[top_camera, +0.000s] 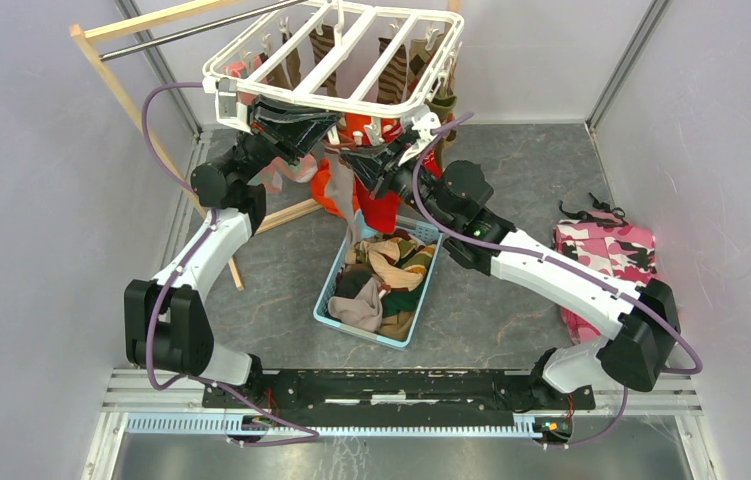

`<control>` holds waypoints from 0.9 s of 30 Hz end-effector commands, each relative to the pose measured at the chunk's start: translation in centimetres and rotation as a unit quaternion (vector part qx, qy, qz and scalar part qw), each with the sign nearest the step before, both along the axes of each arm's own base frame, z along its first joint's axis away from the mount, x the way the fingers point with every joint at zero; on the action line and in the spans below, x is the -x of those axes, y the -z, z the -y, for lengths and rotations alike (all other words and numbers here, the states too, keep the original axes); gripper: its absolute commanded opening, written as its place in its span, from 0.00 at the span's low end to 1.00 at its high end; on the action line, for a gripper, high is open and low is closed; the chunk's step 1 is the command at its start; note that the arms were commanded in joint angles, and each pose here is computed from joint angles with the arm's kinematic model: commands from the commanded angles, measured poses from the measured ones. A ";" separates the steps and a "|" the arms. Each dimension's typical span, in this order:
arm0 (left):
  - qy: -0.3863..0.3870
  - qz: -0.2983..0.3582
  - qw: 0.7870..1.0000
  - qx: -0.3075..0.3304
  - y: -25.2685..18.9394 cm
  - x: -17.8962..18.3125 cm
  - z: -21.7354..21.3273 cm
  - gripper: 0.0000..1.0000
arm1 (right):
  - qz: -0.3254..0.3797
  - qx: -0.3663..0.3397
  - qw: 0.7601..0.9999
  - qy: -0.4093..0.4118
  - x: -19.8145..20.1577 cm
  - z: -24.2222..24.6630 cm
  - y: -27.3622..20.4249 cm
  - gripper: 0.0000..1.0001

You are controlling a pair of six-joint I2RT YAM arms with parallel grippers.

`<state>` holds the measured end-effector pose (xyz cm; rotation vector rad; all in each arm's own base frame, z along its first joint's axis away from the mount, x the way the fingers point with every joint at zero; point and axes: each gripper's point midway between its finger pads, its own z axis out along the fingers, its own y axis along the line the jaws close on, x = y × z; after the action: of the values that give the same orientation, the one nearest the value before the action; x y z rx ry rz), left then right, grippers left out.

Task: Clip the socks to the hanger
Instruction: Clamp the sock onto the hanger.

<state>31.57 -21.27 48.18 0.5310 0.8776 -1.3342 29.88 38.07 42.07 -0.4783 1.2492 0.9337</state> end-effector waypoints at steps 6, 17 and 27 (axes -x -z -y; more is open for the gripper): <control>0.021 0.028 0.999 0.006 -1.6 1.7 0.0 0.07 | 0.029 -0.055 0.998 0.002 0.5 0.9 -5.2 0.00; 0.005 0.018 1.000 0.005 -1.8 1.6 -0.3 0.53 | 0.022 -0.047 0.999 0.010 0.3 1.1 -4.4 0.00; -0.056 -0.002 0.998 0.008 -1.6 1.9 -1.4 0.88 | 0.020 -0.031 0.999 0.016 0.3 1.5 -3.2 0.14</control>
<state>30.29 -20.80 48.84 0.5005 0.9018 -1.3241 30.09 37.78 43.08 -0.4527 1.2420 0.9327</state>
